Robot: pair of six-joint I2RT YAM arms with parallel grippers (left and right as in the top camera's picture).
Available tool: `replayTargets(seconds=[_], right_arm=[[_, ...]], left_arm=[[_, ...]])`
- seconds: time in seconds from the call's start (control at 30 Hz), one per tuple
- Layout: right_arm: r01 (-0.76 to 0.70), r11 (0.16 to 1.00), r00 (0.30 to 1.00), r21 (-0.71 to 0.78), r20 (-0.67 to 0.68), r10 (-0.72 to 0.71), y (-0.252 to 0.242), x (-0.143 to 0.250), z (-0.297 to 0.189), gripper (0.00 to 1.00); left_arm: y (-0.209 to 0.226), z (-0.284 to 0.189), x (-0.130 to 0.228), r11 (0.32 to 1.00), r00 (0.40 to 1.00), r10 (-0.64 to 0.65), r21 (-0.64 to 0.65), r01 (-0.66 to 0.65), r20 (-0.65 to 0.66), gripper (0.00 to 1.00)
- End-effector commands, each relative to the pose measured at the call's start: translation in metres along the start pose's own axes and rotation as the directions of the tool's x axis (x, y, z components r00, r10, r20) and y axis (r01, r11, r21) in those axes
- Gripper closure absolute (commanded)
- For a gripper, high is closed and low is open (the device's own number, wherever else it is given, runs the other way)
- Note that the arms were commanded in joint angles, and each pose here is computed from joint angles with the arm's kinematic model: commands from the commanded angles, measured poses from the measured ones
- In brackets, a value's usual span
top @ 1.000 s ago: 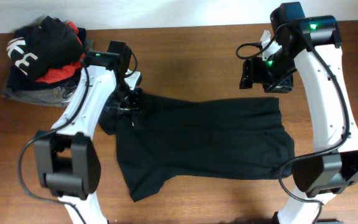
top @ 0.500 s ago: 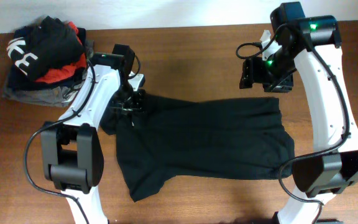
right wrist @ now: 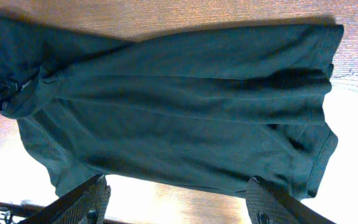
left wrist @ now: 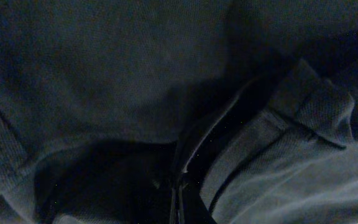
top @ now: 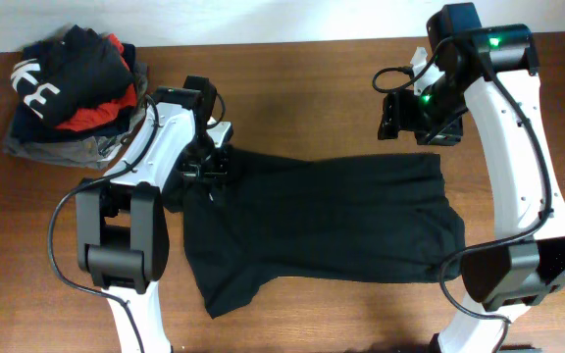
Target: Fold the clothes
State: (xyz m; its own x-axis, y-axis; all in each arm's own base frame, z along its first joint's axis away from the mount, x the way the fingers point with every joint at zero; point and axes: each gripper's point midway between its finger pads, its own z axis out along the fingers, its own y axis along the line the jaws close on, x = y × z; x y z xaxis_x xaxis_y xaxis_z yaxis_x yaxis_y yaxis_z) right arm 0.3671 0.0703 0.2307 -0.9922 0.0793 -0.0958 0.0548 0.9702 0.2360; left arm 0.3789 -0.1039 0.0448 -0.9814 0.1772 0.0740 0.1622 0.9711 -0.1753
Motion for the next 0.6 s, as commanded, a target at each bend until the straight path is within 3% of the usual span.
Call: replayTargets(seconds=[0.0, 0.33, 0.43, 0.57], right_arm=[[0.016, 1.000, 1.000, 0.001, 0.019, -0.016, 0.001, 0.002, -0.007, 0.25], [0.015, 1.000, 1.000, 0.017, 0.020, -0.015, -0.001, 0.002, -0.007, 0.25], [0.012, 1.000, 1.000, 0.011, 0.020, -0.012, 0.000, 0.002, -0.007, 0.25], [0.013, 1.000, 1.000, -0.014, 0.016, -0.012, 0.004, 0.003, -0.007, 0.25]], left_arm=[[-0.002, 0.000, 0.013, 1.000, 0.999, -0.006, 0.012, 0.007, -0.053, 0.99], [-0.002, -0.011, 0.068, 1.000, 0.962, -0.027, 0.002, 0.029, -0.271, 0.99], [0.002, -0.016, 0.083, 1.000, 0.943, -0.011, -0.017, 0.005, -0.332, 0.71], [0.005, -0.021, 0.096, 0.999, 0.923, -0.020, -0.040, 0.005, -0.384, 0.67]])
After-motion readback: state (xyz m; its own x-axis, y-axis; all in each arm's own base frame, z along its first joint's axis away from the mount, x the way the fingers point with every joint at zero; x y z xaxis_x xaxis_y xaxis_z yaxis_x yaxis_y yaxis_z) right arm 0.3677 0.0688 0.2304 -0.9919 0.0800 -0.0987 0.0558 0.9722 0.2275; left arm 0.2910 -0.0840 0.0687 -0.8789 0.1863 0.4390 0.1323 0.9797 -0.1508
